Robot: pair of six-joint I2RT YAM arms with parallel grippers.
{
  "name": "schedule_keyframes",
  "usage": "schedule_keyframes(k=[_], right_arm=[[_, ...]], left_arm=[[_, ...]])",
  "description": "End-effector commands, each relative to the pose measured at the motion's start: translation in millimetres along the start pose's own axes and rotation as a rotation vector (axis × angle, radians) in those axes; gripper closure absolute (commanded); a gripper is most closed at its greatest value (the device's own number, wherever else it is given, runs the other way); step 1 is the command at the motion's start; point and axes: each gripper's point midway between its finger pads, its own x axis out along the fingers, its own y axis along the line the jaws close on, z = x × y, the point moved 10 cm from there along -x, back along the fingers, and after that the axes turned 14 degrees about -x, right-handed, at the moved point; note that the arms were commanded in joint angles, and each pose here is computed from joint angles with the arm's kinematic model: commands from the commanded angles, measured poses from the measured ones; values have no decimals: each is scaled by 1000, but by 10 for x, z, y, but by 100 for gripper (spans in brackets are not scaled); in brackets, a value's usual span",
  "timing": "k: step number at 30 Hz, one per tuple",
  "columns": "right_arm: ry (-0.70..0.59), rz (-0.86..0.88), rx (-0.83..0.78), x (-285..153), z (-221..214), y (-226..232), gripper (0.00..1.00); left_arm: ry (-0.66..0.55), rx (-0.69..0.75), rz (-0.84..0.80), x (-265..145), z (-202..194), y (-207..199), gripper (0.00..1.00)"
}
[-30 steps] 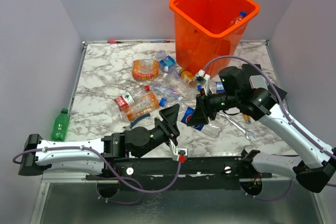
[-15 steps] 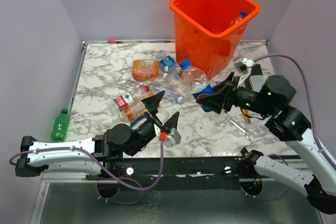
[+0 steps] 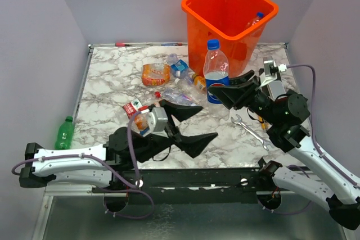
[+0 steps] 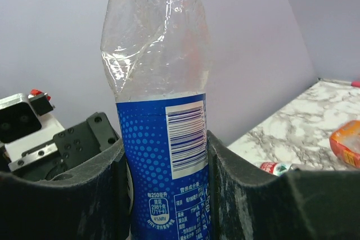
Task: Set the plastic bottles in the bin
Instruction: Place the plastic bottle in the trash bin.
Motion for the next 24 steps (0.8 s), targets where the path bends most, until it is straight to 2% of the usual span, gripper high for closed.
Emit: schedule_keyframes(k=[1, 5, 12, 24], right_arm=[[-160, 154, 32, 37, 227, 173, 65], [-166, 214, 54, 30, 238, 224, 65], [-155, 247, 78, -15, 213, 255, 64], [-189, 290, 109, -142, 200, 317, 64]], left_arm=[[116, -127, -137, 214, -69, -257, 1], [132, -104, -65, 344, -165, -196, 1], [115, -112, -50, 531, -268, -170, 1], [10, -64, 156, 587, -175, 40, 1]])
